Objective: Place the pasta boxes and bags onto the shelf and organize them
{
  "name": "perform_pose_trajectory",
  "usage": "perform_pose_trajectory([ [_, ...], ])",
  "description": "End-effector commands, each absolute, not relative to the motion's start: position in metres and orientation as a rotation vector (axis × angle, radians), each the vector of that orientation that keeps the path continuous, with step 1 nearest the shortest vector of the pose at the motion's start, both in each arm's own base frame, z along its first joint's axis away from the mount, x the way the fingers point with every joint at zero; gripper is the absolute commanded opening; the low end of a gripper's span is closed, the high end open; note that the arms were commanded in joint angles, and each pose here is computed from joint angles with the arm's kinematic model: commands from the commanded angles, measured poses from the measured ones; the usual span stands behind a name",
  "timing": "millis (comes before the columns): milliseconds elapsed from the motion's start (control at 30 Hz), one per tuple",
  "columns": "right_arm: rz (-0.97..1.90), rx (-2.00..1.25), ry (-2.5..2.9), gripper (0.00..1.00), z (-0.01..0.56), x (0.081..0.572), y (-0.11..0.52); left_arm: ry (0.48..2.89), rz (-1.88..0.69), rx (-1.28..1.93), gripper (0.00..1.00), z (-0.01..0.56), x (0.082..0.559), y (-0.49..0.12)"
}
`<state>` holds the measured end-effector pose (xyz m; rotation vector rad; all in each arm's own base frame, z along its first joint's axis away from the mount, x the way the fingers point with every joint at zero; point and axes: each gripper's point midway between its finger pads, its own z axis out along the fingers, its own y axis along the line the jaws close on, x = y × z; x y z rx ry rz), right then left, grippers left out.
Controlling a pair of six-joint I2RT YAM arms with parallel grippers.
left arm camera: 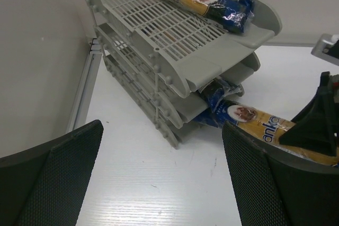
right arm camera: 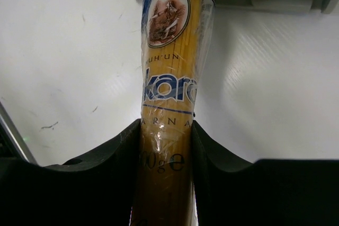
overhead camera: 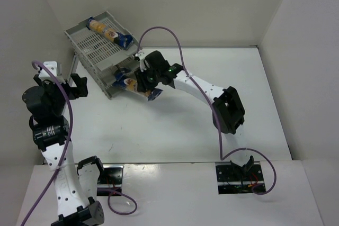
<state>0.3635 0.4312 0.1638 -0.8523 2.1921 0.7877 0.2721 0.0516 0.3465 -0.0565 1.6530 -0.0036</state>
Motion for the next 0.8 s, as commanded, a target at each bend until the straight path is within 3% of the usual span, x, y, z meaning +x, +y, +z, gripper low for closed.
perform_pose_trajectory([
  [0,0.857,-0.79,1.981,0.0,0.224,0.39,0.459,1.571,0.056,-0.01,1.0,0.377,0.272,0.055],
  [167,0.785,-0.736,2.046,0.0,0.197,0.401,0.455,1.579,0.07,-0.011,1.0,0.375,0.272,0.057],
  [500,0.829,-0.595,2.001,0.0,0.204,0.44,0.488,1.606,0.104,-0.019,1.0,0.366,0.276,0.066],
  [767,0.768,-0.505,2.06,0.0,0.141,0.463,0.516,1.651,0.117,-0.048,1.0,0.347,0.286,0.078],
])
